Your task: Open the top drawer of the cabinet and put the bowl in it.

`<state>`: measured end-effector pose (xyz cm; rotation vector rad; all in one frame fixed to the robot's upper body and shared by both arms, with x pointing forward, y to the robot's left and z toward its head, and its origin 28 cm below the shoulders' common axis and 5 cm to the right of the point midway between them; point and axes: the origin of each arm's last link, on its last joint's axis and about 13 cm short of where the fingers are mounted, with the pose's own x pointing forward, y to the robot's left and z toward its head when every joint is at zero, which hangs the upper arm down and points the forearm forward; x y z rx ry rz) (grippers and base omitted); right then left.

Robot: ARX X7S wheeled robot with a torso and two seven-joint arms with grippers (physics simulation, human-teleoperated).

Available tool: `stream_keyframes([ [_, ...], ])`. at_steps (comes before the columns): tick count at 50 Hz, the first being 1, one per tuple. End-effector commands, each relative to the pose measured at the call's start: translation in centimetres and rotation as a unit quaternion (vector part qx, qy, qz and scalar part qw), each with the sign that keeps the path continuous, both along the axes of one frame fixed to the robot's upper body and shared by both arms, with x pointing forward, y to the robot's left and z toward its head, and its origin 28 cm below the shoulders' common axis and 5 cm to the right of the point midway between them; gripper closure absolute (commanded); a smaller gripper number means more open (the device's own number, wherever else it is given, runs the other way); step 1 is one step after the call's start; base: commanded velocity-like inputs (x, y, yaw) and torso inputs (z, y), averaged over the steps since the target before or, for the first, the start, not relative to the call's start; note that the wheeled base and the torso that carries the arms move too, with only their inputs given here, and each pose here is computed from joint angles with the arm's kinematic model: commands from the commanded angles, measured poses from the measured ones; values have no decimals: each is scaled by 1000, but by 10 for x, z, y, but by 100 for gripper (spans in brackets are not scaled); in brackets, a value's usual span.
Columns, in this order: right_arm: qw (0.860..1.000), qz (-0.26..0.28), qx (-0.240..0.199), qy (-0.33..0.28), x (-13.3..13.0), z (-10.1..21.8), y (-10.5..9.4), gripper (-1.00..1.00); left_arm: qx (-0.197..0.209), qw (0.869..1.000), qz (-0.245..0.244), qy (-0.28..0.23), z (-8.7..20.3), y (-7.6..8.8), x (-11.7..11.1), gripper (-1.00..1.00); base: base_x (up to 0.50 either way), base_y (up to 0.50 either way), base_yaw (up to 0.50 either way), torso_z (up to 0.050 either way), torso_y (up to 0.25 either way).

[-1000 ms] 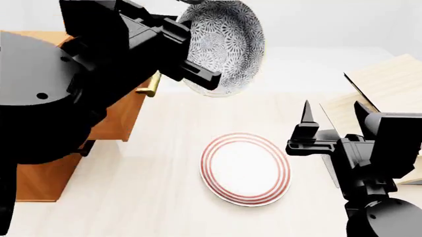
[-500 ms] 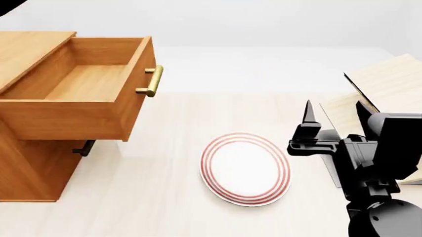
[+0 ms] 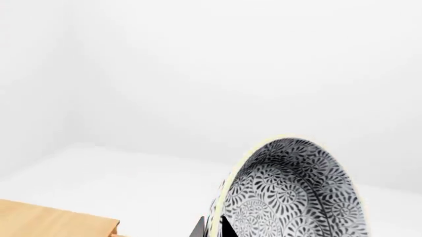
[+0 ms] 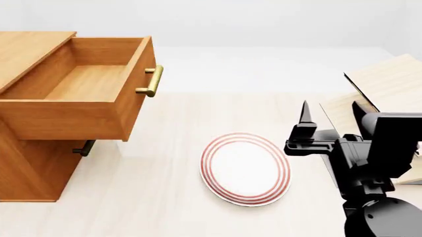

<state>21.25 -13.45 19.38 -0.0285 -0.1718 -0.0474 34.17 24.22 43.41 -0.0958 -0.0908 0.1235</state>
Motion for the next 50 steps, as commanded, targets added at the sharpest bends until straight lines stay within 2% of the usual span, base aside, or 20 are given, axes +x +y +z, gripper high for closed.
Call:
stream_keyframes([
  [1, 1000, 2, -3, 3, 2, -2, 1, -100, -23, 998, 58, 22, -22, 13, 38, 100, 0, 0, 0, 0, 0],
  [9, 1000, 0, -2, 8, 3, -4, 1, -100, -43, 993, 99, 50, -47, 23, 60, 100, 0, 0, 0, 0, 0],
  [19, 1000, 2, -1, 9, 4, -4, 2, -100, -55, 990, 108, 78, -69, 24, 73, 100, 0, 0, 0, 0, 1],
  [38, 1000, 0, 1, 12, 6, -7, 1, -100, -66, 982, 135, 111, -105, 24, 83, 100, 0, 0, 0, 0, 1],
  [50, 1000, 1, 3, 16, 7, -9, 2, -100, -87, 968, 191, 135, -122, 34, 83, 100, 0, 0, 0, 0, 0],
])
